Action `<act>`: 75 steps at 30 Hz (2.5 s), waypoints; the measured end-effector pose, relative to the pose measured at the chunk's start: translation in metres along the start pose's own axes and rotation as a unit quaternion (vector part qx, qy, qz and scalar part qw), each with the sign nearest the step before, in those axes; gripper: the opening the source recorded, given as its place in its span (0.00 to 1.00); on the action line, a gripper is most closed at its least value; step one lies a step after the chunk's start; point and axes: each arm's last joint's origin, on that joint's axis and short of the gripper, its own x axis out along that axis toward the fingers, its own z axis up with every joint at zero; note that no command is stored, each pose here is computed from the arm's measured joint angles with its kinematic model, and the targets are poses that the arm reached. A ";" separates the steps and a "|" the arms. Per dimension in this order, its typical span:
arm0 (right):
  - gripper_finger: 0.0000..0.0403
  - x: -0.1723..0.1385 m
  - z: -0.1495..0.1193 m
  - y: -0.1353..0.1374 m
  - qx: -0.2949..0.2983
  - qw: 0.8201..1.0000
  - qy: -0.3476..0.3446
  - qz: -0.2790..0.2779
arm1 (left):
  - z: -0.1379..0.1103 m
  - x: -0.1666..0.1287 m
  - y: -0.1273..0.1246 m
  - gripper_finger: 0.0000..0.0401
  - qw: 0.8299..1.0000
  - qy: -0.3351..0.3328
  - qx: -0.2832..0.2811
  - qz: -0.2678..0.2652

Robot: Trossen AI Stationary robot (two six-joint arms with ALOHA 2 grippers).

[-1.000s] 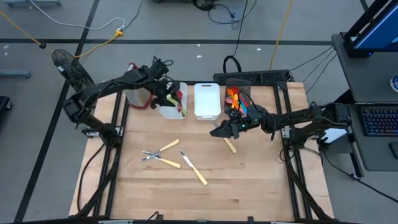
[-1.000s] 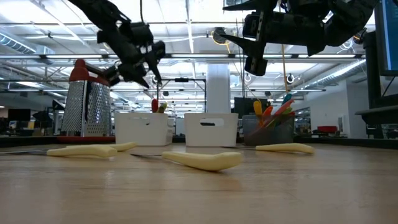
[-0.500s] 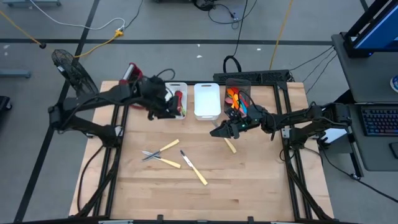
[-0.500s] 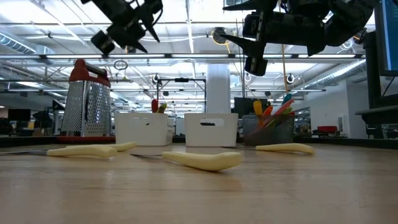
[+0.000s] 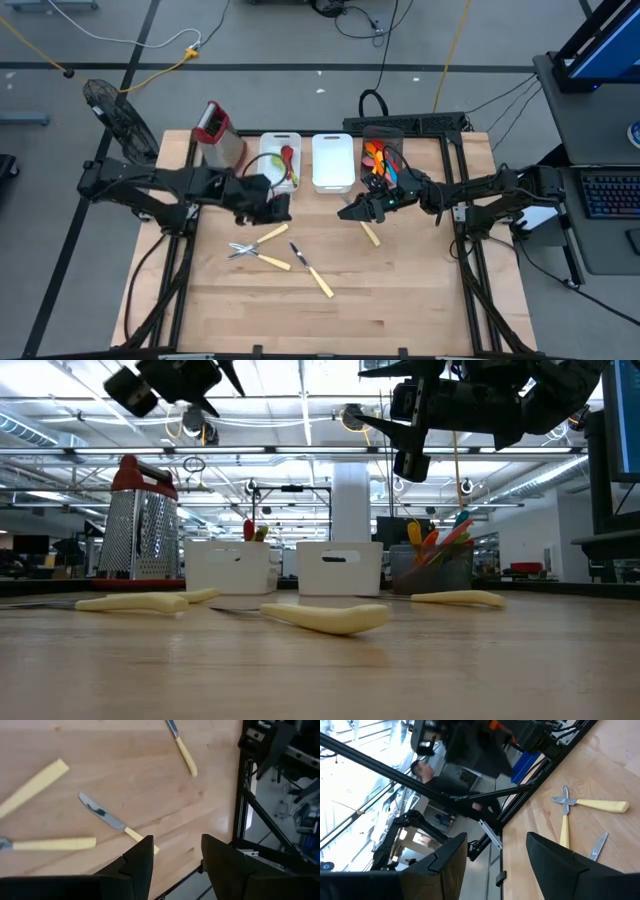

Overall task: Pick & Place Kitchen Items
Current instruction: Put the yellow knife into the right white bin

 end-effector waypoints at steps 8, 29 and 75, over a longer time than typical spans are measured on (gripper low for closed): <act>0.49 0.000 0.000 0.000 -0.001 1.000 0.000 0.000 | -0.036 0.006 0.003 0.42 0.999 -0.027 -0.038 0.009; 0.49 0.000 0.000 -0.001 -0.004 1.000 0.002 -0.003 | -0.086 0.104 0.032 0.42 0.972 0.030 -0.134 0.192; 0.48 0.000 -0.001 0.000 -0.002 1.000 0.008 0.001 | -0.022 0.115 0.074 0.51 0.877 0.061 0.342 0.331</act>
